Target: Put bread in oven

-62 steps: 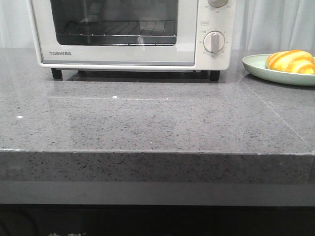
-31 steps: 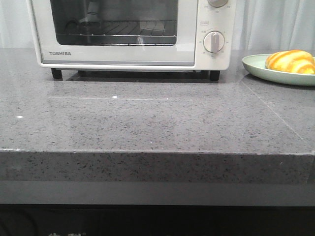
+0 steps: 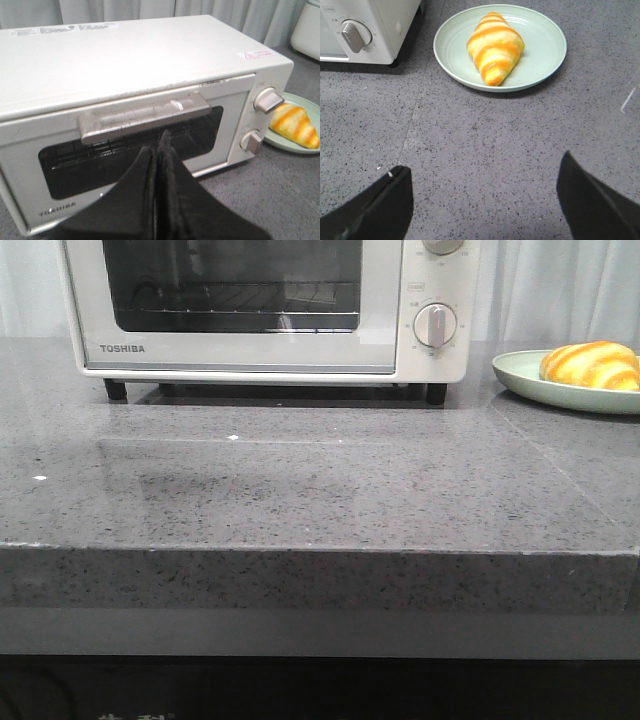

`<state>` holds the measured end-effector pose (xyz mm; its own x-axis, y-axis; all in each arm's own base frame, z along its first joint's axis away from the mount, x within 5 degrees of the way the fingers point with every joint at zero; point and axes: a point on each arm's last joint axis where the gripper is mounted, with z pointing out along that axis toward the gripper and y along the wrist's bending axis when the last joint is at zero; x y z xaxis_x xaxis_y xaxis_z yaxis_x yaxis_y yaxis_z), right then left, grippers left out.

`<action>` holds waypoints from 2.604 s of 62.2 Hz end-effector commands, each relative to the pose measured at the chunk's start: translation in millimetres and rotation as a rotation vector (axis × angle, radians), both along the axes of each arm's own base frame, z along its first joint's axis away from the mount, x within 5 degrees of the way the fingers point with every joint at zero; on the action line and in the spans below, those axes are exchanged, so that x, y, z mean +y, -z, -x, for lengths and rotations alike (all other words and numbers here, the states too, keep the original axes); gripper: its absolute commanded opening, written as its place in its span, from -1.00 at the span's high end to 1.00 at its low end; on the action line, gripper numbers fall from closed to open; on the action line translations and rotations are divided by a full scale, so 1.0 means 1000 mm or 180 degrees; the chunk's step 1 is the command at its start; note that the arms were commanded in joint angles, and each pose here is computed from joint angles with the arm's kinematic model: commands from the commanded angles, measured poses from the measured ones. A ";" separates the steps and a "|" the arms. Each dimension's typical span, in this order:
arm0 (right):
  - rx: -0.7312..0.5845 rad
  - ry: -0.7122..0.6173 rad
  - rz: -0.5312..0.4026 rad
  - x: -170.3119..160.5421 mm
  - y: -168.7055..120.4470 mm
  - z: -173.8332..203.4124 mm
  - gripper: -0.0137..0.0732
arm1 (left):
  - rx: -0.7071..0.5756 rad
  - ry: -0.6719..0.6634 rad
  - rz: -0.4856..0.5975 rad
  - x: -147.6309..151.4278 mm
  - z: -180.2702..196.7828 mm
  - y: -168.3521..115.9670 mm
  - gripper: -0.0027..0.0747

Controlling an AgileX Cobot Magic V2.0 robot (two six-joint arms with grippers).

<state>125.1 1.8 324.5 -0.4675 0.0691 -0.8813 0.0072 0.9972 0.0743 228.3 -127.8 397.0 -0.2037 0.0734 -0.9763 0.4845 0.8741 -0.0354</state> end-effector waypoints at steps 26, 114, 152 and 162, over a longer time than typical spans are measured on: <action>-0.0301 0.0026 0.0062 -0.002 -0.016 -0.003 -0.70 | -0.0432 0.0111 0.0243 -0.056 -0.074 -0.017 0.98; -0.0043 0.0044 -0.0022 -0.002 -0.043 -0.034 -0.70 | 0.0634 -0.0282 -0.0582 0.052 0.085 -0.014 0.98; 0.0958 0.0220 -0.0156 -0.021 -0.036 -0.185 -0.70 | 0.0533 -0.0280 -0.0498 0.061 0.099 -0.017 0.98; 0.1131 0.0183 -0.0228 -0.021 -0.021 -0.217 -0.70 | 0.0537 -0.0277 -0.0492 0.061 0.099 -0.017 0.98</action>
